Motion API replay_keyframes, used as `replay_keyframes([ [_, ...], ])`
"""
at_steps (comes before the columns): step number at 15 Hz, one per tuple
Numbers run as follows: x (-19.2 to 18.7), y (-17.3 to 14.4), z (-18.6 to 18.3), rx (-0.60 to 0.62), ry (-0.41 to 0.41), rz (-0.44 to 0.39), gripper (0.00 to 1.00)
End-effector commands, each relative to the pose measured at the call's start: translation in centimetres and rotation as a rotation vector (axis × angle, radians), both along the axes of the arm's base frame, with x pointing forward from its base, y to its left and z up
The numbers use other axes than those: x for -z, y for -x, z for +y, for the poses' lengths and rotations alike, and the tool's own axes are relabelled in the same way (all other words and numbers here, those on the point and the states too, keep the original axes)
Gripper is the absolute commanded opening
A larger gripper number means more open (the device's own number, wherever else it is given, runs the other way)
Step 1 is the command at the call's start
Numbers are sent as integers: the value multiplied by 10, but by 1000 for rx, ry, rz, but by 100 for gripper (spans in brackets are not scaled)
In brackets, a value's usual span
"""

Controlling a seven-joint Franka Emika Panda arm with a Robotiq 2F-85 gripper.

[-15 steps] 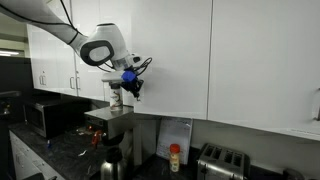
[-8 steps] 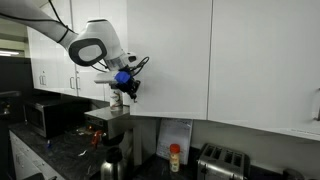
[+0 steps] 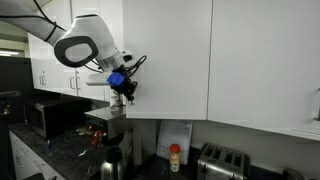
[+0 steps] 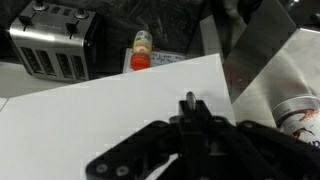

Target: Open the cupboard door, place the sugar in the cupboard, then close the cupboard door

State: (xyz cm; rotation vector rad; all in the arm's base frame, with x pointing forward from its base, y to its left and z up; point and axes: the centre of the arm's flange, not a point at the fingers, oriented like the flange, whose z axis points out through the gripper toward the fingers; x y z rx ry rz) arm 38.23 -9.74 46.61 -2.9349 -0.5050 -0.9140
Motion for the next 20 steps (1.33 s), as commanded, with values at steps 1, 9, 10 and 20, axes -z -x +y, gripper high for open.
replay_keyframes([
  [1,-1,26,-31,25,29,-24,2],
  [9,-4,54,-63,88,36,-27,2],
  [10,-5,58,-67,96,37,-26,2],
  [20,-6,84,-103,174,45,-14,2],
])
